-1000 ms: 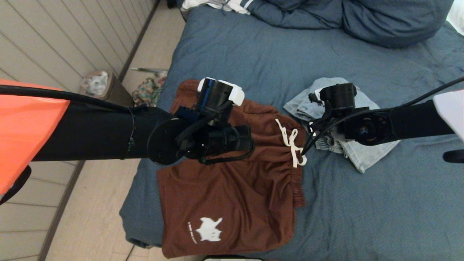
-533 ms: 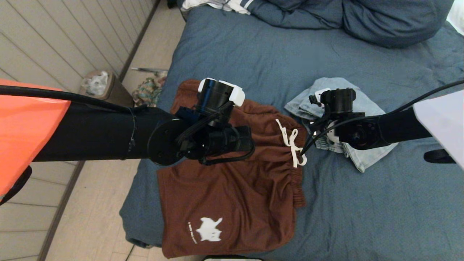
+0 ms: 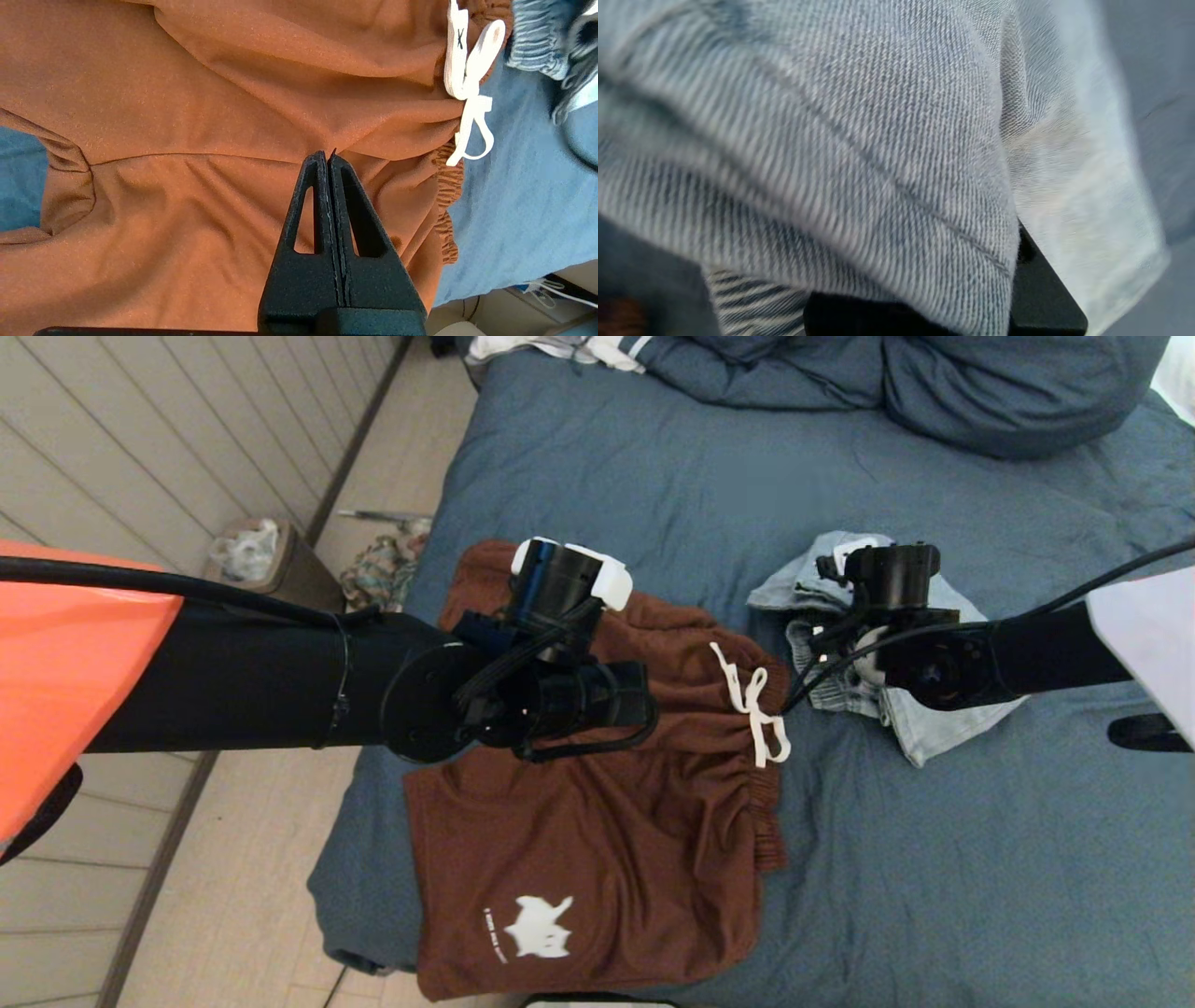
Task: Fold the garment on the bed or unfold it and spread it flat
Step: Unford the blue shorts
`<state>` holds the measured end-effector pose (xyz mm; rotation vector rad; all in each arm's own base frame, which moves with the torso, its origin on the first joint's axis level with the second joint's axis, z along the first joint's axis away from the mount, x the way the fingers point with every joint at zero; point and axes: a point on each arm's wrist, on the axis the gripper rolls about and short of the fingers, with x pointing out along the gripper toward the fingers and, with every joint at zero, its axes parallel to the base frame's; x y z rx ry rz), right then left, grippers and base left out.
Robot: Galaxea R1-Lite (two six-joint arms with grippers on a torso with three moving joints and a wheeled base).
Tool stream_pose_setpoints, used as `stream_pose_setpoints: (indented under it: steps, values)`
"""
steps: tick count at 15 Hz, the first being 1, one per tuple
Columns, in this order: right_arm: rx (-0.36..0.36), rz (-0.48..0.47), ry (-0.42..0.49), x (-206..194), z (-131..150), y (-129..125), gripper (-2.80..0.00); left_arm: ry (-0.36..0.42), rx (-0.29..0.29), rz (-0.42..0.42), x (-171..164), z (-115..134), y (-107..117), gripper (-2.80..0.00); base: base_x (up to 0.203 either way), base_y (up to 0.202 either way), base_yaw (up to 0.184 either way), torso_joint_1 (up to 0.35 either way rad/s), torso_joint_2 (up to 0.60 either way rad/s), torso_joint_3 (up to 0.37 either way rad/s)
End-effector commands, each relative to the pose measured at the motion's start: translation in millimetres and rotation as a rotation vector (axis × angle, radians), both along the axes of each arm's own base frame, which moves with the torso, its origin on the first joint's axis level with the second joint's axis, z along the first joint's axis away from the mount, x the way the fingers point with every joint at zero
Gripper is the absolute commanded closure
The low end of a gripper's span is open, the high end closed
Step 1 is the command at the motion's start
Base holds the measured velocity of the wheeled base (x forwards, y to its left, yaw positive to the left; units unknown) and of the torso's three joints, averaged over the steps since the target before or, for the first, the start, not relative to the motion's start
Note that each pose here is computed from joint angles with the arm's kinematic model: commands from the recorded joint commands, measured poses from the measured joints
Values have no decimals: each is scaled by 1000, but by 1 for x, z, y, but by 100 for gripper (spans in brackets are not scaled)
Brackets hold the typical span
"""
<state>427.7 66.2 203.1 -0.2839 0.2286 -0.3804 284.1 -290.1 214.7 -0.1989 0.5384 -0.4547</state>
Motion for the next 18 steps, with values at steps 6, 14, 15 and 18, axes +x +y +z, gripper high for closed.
stream_pose_setpoints:
  steps: [6,14,15,18]
  values:
    - [94,48,-197,-49,75,8,0,-8,-10,3,-3,5,2,0,0,0,0,0,0,0]
    - [321,305,-224,-136,138,28,0,-47,-33,22,-8,17,7,0,0,0,0,0,0,0]
    - [396,378,-165,-148,144,28,0,-50,-37,21,-10,20,9,0,0,0,0,0,0,0]
    - [637,543,-30,-173,165,25,0,-53,-51,6,-19,30,17,0,0,0,0,0,0,0]
